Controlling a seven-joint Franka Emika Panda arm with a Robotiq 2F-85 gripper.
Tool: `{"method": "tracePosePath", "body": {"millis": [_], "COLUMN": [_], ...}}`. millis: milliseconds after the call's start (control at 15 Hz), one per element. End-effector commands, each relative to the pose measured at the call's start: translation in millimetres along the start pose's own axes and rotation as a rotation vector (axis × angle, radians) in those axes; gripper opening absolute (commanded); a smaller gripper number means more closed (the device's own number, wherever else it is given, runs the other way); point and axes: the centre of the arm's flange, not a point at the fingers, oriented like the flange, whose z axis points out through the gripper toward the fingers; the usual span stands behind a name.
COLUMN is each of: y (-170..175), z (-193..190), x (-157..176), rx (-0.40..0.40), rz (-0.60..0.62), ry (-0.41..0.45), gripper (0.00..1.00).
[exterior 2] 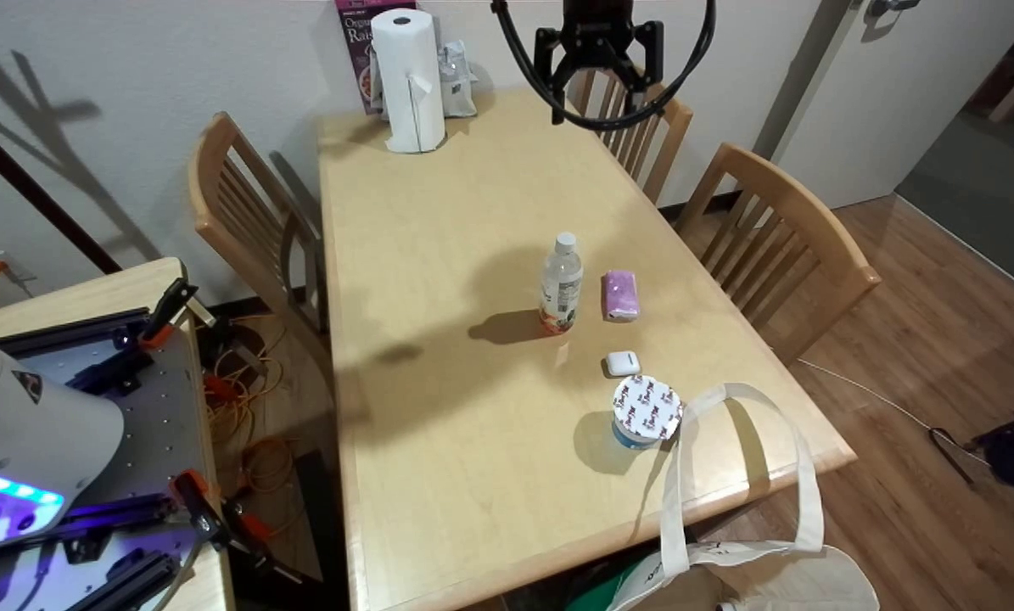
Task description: Lay down the bottle on the table
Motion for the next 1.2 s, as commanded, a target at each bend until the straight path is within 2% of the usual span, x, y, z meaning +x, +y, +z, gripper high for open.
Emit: {"method": "tracePosePath", "body": {"millis": [0, 67, 267, 333, 467, 533, 600, 667, 800, 867, 933, 1133], "y": [19, 2, 7, 4, -3, -6, -35, -34, -31, -30, -32, -35], "z": [-8, 0, 2, 2, 1, 1, -6, 3, 17, 23, 15, 26], "x": [32, 10, 16, 19, 18, 17, -33, -31, -33, -33, -49, -42], "rx": [0.026, 0.015, 0.015, 0.068, 0.150, 0.165, 0.161, 0.152, 0.155, 0.187, 0.210, 0.294], "rz": [-0.008, -0.012, -0.002, 0.043, -0.020, -0.058, -0.049, -0.044, 0.012, 0.101, 0.149, 0.266], "ry": [-0.006, 0.011, 0.004, 0.049, 0.049, 0.036, 0.002, -0.011, -0.036, -0.016, -0.014, 0.039], "gripper": [1.00, 1.00, 1.00, 1.00, 1.00, 1.00, 1.00, 1.00, 1.00, 1.00, 1.00, 1.00]}}
